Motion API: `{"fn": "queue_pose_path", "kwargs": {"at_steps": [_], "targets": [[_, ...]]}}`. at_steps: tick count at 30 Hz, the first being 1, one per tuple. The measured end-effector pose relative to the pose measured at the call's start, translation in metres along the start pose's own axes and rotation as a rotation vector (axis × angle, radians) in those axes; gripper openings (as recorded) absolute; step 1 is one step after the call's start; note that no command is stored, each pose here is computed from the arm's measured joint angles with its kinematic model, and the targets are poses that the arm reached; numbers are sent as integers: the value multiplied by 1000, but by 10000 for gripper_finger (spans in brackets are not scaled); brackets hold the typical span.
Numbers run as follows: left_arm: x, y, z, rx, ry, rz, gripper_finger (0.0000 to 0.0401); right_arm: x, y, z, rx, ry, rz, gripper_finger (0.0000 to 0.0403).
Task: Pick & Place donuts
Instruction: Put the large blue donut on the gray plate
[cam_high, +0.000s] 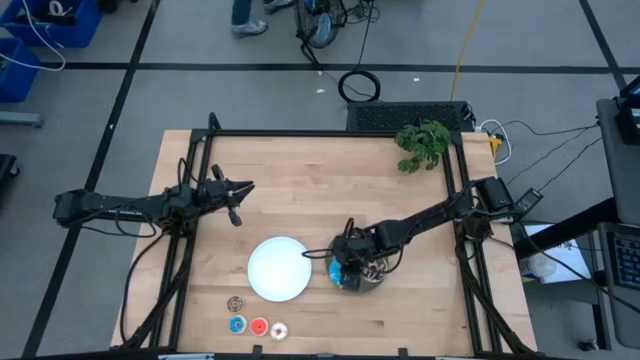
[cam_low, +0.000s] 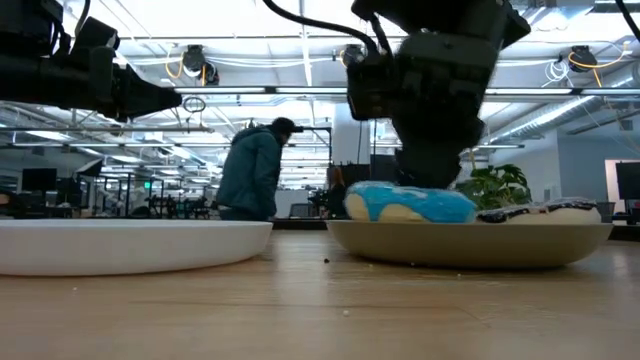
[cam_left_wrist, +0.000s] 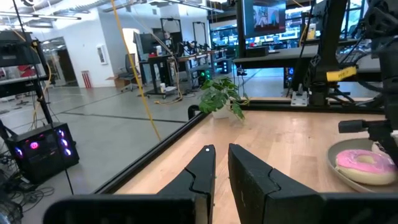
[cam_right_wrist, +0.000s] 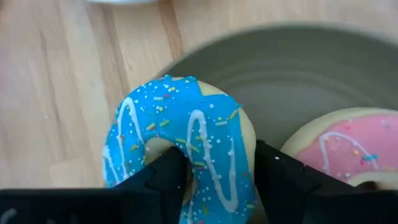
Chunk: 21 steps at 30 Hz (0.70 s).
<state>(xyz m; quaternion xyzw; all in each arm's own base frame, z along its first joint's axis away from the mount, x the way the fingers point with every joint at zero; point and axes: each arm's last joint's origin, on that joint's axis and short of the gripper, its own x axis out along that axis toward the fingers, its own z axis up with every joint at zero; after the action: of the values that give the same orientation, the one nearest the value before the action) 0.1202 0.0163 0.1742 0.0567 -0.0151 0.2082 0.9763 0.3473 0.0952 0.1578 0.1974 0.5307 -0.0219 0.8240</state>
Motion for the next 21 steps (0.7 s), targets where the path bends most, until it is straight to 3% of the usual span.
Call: {"fn": "queue_pose_path", "kwargs": {"at_steps": [15,21], "targets": [[0,0,0,1,1,0,51,-11,2,6,-27,5,-8,201],[0,0,0,2,3,0,51,-35,-4,6,-8,19,-27,200]]}}
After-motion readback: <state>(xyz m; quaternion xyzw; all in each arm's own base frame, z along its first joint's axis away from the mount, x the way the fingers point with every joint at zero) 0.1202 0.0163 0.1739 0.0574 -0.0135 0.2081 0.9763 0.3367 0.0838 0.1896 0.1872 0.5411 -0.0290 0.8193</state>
